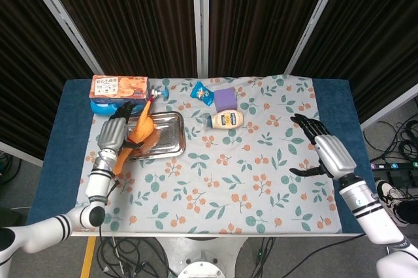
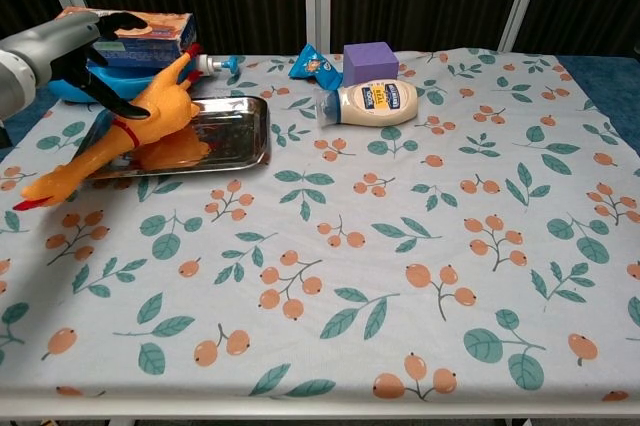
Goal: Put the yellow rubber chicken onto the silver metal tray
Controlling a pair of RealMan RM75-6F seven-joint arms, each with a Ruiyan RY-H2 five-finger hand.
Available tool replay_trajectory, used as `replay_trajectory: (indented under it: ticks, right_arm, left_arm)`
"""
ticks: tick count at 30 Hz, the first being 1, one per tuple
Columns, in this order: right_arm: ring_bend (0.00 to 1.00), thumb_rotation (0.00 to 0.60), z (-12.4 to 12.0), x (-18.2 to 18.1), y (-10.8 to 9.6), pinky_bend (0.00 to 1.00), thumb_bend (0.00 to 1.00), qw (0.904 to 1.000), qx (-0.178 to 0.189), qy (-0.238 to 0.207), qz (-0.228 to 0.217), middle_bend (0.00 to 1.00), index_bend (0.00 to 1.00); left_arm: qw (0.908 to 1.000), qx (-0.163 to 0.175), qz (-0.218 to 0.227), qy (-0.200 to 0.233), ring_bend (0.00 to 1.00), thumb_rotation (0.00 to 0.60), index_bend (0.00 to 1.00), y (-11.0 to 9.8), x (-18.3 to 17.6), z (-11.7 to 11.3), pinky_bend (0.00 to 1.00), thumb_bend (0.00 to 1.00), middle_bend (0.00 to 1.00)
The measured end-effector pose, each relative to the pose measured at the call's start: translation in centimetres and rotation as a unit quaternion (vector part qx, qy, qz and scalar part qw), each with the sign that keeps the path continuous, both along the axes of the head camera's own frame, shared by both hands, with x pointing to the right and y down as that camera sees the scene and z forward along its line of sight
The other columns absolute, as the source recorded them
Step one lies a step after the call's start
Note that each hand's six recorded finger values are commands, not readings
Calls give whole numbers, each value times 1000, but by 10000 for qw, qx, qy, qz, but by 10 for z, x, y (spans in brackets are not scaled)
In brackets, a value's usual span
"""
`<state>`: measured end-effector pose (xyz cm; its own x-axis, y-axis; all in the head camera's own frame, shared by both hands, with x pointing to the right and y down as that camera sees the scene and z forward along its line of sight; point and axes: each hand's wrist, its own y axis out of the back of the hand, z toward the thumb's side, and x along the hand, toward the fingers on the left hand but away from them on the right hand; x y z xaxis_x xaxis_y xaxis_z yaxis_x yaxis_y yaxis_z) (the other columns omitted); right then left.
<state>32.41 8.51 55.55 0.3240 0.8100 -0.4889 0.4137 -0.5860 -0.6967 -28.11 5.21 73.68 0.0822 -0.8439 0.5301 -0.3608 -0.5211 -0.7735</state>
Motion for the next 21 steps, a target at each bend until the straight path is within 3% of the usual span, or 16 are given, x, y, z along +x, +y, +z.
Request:
replay_trajectory:
  ticks: [4,7,11,13,15,18,21]
  right_arm:
    - [0,600,1,8,2,0,0,10000,-21,16,91,0,0]
    - [0,600,3,19,6,0,38,9998,-16,122,162,21,0]
    - [36,600,5,37,12,87,358,9990,92,281,329,147,4]
    - [57,600,6,49,18,115,403,9979,193,454,408,172,69]
    - [77,600,9,62,25,127,412,9964,279,657,454,200,154]
    - [184,600,10,80,36,241,409,9928,490,954,542,308,233]
    - [183,600,10,98,54,249,344,9874,742,1219,684,306,227]
  left_arm:
    - [9999,42,12,160,43,600,88,-1,-1,-11,195,0,49]
    - [9998,65,34,198,45,600,97,1,-10,-25,196,0,50]
    - [9997,216,-52,75,62,600,121,7,-39,-54,198,11,78]
    - [9993,348,-150,-63,72,600,142,12,-57,-67,199,37,110]
    - [9981,503,-269,-241,83,600,179,22,-79,-81,199,69,143]
    - [9962,668,-368,-428,91,600,225,45,-105,-97,199,107,163]
    - [9948,775,-311,-583,92,600,241,69,-123,-109,199,122,165]
